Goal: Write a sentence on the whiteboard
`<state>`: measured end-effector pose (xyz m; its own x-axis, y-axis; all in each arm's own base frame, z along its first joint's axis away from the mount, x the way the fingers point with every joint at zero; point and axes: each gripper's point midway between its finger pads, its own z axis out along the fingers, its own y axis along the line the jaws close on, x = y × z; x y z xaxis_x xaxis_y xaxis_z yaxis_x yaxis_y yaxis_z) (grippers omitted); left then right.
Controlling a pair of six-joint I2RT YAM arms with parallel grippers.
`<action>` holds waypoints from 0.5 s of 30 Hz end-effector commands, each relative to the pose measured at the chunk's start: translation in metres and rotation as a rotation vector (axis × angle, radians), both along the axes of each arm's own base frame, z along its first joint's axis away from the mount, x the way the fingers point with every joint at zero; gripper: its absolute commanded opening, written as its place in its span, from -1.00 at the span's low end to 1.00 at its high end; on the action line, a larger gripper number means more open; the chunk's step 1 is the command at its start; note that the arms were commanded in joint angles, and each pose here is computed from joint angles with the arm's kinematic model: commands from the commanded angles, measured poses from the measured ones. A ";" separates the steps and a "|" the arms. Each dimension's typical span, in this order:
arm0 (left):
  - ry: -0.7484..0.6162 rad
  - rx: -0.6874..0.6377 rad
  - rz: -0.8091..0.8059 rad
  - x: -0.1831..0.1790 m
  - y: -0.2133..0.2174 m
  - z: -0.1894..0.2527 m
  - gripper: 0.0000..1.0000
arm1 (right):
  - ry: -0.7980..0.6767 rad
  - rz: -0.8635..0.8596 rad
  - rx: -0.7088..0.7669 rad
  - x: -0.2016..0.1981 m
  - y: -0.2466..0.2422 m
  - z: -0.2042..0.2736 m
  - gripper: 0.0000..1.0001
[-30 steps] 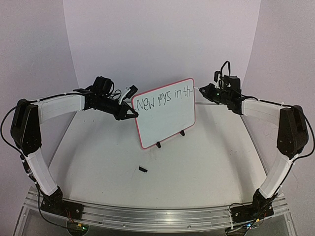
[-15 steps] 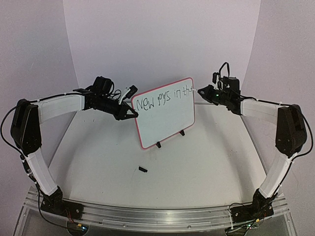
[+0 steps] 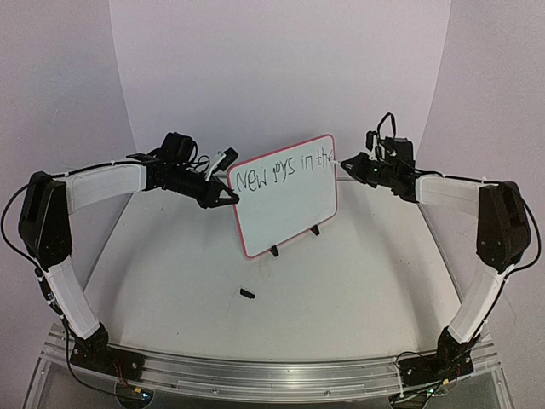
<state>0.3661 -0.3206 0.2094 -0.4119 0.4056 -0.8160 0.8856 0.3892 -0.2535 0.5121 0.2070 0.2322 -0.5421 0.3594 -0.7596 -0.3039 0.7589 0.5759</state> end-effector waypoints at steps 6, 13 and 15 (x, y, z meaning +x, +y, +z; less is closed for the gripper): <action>0.118 0.073 -0.061 -0.025 -0.005 -0.034 -1.00 | 0.013 -0.021 -0.007 0.006 -0.001 -0.010 -1.00; 0.117 0.073 -0.061 -0.025 -0.005 -0.033 -1.00 | 0.018 -0.056 -0.021 0.010 -0.006 -0.011 -1.00; 0.117 0.073 -0.060 -0.025 -0.005 -0.033 -1.00 | 0.015 -0.070 -0.025 0.011 -0.008 -0.010 -1.00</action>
<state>0.3664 -0.3208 0.2096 -0.4133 0.4065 -0.8148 0.8850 0.3898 -0.2545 0.5137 0.2030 0.2277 -0.5424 0.3636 -0.7573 -0.2779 0.7730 0.5702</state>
